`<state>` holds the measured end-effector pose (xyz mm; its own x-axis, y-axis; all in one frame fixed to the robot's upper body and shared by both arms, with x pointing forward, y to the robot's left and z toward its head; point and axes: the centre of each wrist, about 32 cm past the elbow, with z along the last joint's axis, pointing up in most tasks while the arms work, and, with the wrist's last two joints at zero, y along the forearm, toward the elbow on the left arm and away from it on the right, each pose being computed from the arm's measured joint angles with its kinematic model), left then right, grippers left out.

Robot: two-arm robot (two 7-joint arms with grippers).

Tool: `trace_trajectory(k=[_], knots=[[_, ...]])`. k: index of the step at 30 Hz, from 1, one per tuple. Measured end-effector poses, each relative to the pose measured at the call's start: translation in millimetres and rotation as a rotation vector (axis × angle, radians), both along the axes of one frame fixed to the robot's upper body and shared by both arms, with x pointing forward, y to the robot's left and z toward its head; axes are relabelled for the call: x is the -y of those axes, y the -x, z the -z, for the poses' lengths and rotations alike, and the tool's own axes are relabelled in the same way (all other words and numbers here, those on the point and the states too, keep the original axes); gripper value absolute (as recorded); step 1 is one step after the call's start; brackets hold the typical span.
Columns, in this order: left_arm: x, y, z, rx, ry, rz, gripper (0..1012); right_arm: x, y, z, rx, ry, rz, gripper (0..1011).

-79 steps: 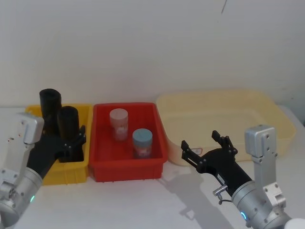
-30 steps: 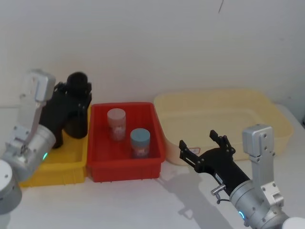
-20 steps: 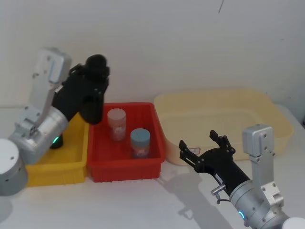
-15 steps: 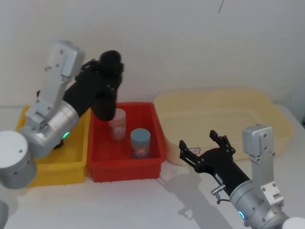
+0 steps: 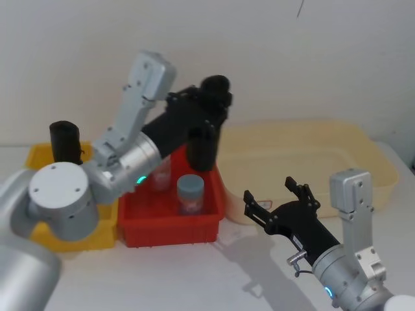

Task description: Pick up the garbage bag with the one hand and transfer it to the other hand.

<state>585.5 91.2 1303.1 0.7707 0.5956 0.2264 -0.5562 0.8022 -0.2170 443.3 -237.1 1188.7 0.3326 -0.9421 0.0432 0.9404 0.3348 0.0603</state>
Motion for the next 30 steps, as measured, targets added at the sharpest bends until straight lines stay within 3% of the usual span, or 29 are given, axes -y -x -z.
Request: trace_trajectory(k=[4,10,20,30], knots=[[12.8,-2.2,2.2,-0.025,0.005,0.050,377,0.0,0.0,0.0,0.000,0.000,0.000,1000],[21.6,-1.9,5.0,-0.056,0.016,0.078,377,0.0,0.0,0.0,0.000,0.000,0.000,1000],[24.1,1.6,12.4,-0.109,0.037,0.092,377,0.0,0.0,0.0,0.000,0.000,0.000,1000],[25.0,3.6,15.1,-0.130,0.049,0.098,377,0.0,0.0,0.0,0.000,0.000,0.000,1000]])
